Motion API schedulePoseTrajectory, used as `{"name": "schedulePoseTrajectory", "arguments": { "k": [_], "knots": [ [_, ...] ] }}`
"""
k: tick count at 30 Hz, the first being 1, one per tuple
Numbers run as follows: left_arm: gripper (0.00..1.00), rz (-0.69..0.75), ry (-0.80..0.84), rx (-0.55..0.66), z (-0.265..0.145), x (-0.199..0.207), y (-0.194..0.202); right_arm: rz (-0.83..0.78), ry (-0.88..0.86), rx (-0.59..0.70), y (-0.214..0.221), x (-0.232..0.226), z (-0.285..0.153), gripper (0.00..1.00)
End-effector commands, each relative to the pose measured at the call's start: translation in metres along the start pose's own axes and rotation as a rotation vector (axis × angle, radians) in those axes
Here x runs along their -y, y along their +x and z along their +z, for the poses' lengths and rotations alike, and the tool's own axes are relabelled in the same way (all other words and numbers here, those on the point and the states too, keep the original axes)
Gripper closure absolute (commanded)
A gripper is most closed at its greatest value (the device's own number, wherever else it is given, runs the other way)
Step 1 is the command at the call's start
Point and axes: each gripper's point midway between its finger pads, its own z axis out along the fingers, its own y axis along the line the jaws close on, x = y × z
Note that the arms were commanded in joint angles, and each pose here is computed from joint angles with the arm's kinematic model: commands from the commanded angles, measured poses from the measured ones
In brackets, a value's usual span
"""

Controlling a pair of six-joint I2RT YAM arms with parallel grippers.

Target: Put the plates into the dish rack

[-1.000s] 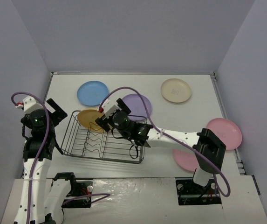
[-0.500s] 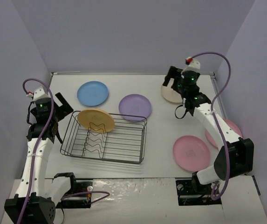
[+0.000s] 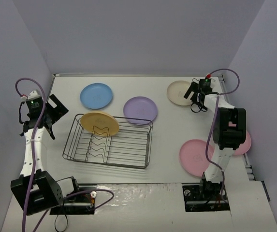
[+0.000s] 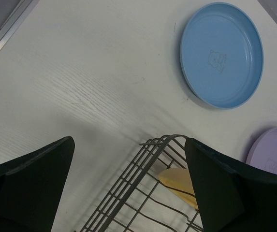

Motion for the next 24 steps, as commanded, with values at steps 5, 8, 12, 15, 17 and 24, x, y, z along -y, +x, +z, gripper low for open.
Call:
{"name": "schedulePoseTrajectory", "arguments": {
  "k": [5, 8, 12, 15, 17, 24],
  "knots": [
    [0.03, 0.009, 0.04, 0.137, -0.024, 0.008, -0.027, 0.074, 0.001, 0.084, -0.032, -0.008, 0.028, 0.12],
    [0.03, 0.005, 0.035, 0.141, -0.025, 0.007, -0.028, 0.087, 0.035, 0.093, -0.031, -0.002, 0.033, 0.27],
    [0.03, 0.0, 0.036, 0.134, -0.023, 0.007, -0.026, 0.096, 0.058, 0.085, -0.025, 0.004, 0.038, 0.58],
    [0.03, 0.0, 0.039, 0.135, -0.024, 0.008, -0.027, 0.101, 0.07, 0.084, -0.024, 0.006, 0.038, 0.82],
    [0.03, 0.003, 0.044, 0.132, -0.024, 0.009, -0.026, 0.104, 0.08, 0.094, -0.026, 0.008, 0.036, 0.95],
    [0.03, 0.006, 0.084, 0.164, -0.038, 0.017, -0.033, 0.098, 0.095, 0.277, -0.085, 0.006, -0.027, 1.0]
  ]
}}
